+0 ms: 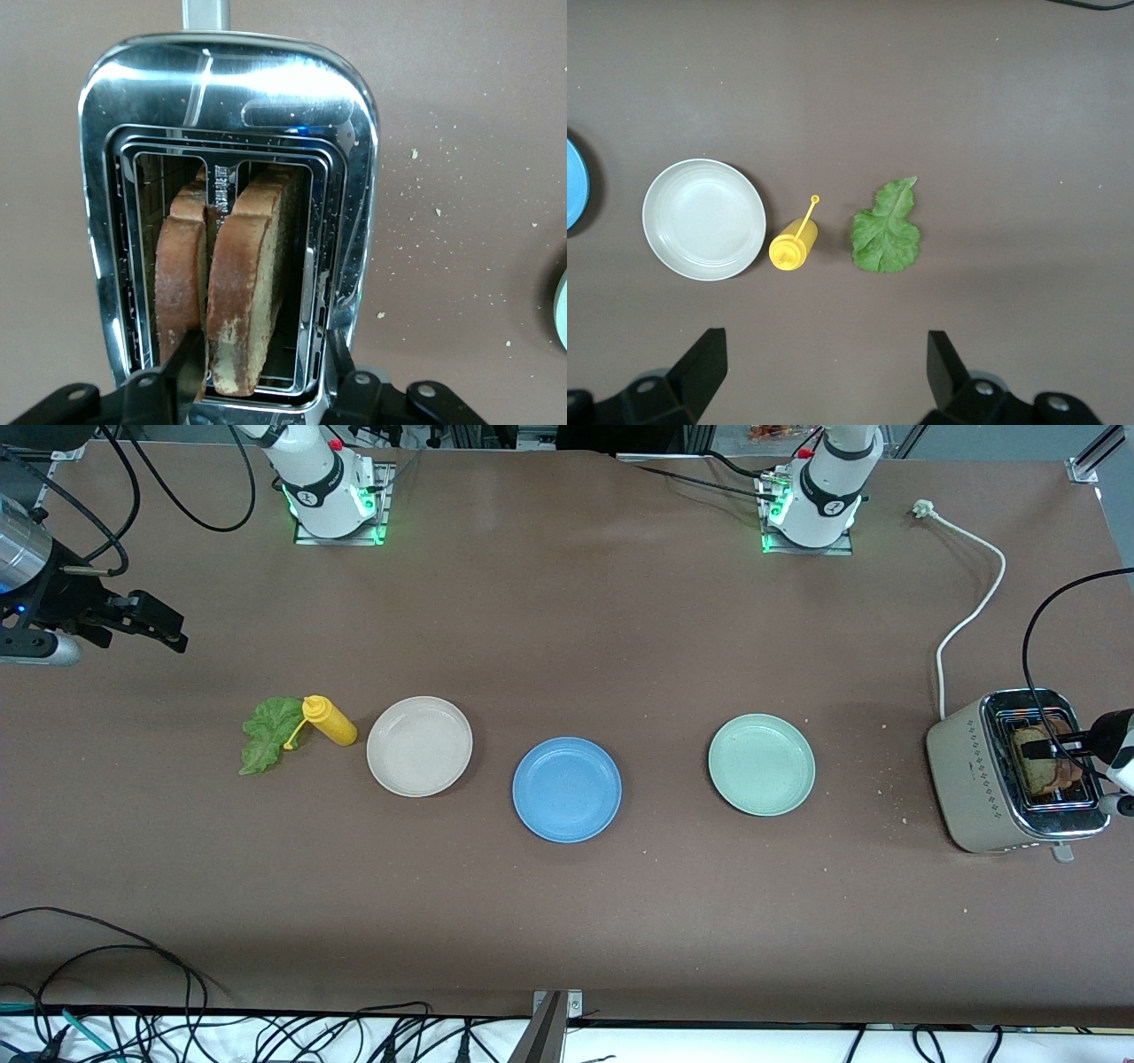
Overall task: Make sandwich in blue plate with both arms
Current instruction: 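Lower the left gripper onto the first toasted bread slice, then close the left gripper on the bread slice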
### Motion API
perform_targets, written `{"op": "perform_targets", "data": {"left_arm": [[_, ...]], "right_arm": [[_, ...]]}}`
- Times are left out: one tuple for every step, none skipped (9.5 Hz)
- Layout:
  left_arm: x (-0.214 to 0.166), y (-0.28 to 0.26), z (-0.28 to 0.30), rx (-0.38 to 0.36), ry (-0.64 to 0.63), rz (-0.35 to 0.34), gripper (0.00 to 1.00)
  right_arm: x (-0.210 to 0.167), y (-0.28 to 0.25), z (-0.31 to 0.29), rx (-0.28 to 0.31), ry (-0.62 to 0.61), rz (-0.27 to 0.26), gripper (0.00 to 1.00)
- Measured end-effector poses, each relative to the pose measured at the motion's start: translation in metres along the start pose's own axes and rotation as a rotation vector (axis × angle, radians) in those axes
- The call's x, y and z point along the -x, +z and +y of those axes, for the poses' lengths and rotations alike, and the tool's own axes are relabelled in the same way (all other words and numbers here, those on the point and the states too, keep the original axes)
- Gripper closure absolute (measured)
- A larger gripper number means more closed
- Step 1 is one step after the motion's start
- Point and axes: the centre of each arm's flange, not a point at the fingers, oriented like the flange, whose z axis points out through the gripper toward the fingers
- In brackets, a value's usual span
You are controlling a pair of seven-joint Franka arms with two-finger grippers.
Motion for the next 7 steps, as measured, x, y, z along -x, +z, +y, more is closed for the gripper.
{"op": "perform_targets", "data": {"left_arm": [[0.0,-0.0001,0.0,0.0,0.0,0.0,0.37],[-0.0001,-0.0003,-0.0001,0.0,0.0,0.001,0.4],[-0.0001,-0.0003,-0.0001,0.0,0.0,0.001,0.41],[0.0,-0.0003,-0.0004,0.0,0.0,0.001,0.42],[0.0,-0.0003,-0.0006,0.0,-0.001,0.001,0.42],[0.0,-0.0004,-0.0005,0.0,0.0,0.001,0.43],[-0.0002,-0.0007,0.0007,-0.001,0.002,0.001,0.45]], "right_arm": [[0.0,0.0,0.0001,0.0,0.0,0.0,0.0],[0.0,0.0,0.0001,0.0,0.0,0.0,0.0],[0.0,0.0,0.0002,0.0,0.0,0.0,0.0],[0.0,0.0,0.0002,0.0,0.0,0.0,0.0],[0.0,0.0,0.0002,0.0,0.0,0.0,0.0],[0.0,0.0,0.0002,0.0,0.0,0.0,0.0],[0.0,0.0,0.0002,0.0,0.0,0.0,0.0]]}}
